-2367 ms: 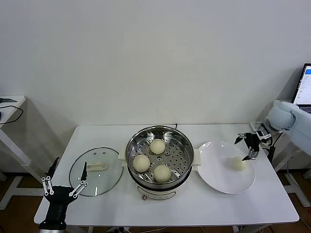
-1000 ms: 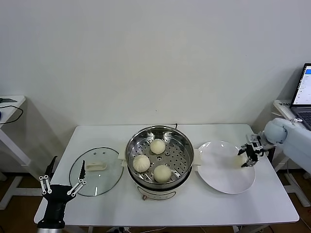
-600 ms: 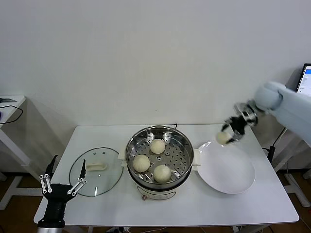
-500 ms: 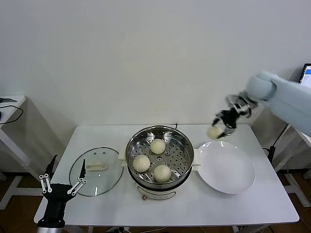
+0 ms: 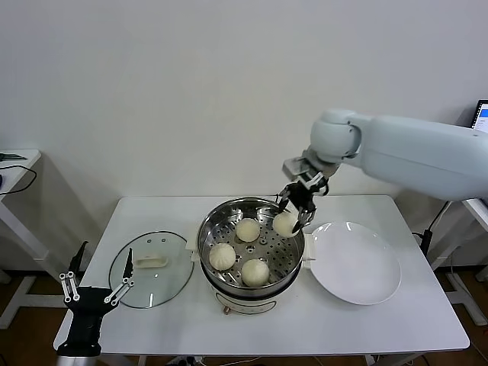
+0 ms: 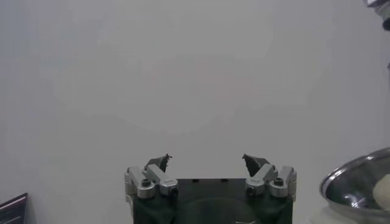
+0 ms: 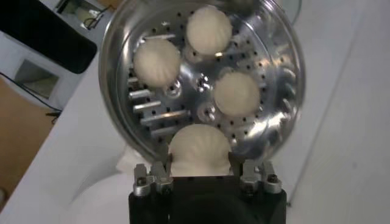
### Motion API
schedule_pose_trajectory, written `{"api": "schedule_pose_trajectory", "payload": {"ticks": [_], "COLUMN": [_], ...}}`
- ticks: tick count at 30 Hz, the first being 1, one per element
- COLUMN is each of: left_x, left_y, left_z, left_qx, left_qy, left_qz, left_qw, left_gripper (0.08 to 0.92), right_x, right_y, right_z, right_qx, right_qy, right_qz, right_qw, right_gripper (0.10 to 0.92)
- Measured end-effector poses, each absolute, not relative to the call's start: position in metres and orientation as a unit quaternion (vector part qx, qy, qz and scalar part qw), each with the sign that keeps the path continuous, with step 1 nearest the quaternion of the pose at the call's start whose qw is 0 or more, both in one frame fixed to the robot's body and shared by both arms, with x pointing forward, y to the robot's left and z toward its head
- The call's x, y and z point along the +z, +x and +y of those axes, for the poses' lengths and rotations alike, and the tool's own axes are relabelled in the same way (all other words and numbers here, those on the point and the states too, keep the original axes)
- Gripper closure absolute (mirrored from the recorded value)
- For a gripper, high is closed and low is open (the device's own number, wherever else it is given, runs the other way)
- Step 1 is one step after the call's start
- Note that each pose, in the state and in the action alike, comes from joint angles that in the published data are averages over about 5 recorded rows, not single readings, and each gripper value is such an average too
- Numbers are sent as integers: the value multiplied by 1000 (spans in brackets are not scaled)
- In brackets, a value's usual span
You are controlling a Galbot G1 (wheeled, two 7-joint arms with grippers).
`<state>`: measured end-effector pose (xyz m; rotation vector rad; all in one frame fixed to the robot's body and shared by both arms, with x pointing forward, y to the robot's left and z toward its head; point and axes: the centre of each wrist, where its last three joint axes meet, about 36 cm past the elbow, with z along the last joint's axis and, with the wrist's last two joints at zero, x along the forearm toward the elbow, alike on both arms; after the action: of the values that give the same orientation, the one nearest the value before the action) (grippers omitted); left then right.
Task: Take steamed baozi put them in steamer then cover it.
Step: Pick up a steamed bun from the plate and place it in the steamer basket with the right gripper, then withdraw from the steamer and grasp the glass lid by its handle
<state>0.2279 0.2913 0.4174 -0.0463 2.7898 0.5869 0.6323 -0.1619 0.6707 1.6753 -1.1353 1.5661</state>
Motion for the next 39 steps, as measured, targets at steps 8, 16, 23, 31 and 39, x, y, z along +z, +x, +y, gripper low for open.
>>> {"api": "schedule_pose_trajectory", "payload": {"ticks": [8,16,23,31,39], "left_x": [417,414,414,415,415], "left_y": [229,230,231,231,237], "left_z": [293,294,294,296,298], "left_qx": [204,203,203,209,227], "left_qy": [-21,-23,-24,-24,-21], "left_qz": [968,968,968,967,962], "left_qw": [145,143,143,144,149], "left_gripper": [177,177,177,177,177], "right_x": [636,610,605,627,645], "right_y": [626,623,620,614,599], "right_z": [-148,-136,-131,-145,-207], "right_qx": [585,587,595,588,527], "right_qy": [630,630,627,630,618], "right_qz": [-419,-415,-416,-438,-562], "right_qw": [293,293,284,256,158], "right_gripper": [377,369,258,200,200]}}
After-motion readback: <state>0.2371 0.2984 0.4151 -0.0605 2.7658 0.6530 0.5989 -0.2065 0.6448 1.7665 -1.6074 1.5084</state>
